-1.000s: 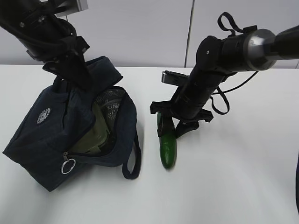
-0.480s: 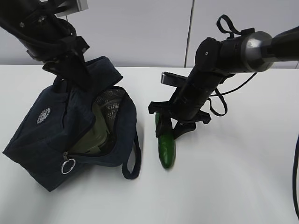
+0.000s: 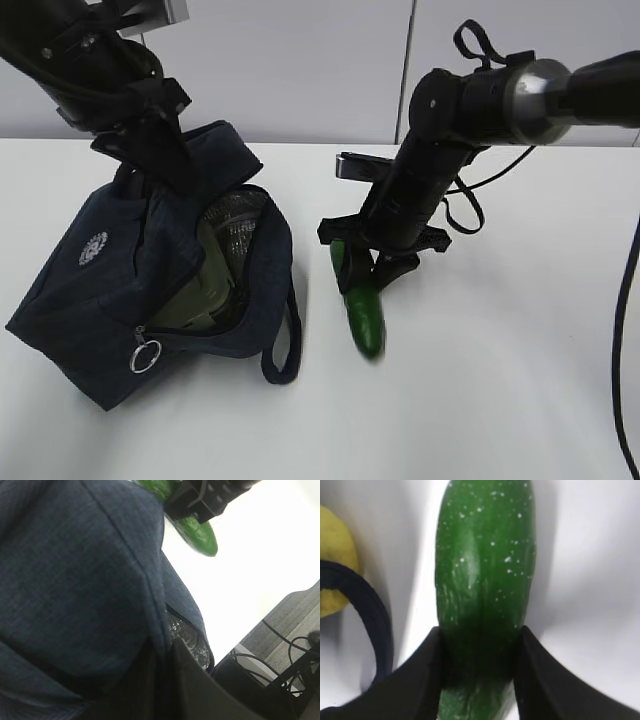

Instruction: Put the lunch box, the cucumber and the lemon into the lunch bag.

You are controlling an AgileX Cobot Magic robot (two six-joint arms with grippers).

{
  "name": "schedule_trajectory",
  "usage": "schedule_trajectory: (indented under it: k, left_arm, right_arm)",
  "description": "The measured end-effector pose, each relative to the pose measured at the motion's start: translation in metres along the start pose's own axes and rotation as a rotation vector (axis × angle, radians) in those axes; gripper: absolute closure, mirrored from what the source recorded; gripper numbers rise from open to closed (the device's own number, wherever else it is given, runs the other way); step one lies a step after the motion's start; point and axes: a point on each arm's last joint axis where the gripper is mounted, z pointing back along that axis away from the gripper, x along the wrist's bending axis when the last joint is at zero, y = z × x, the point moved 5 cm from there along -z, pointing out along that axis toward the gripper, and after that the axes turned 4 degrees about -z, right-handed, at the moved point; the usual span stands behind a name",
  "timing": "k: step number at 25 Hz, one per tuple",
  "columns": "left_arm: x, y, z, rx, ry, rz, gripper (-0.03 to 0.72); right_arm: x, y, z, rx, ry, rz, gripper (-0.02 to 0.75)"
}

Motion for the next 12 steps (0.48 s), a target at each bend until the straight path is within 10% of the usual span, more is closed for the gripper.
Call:
schedule_trajectory:
  k: [12]
  left_arm:
    - [0.001, -0.001, 0.0, -0.009, -0.004, 0.0, 0.678]
  right_arm:
    - [-0.012, -0.014, 0.067, -0.069, 0.039, 0.041, 0.456]
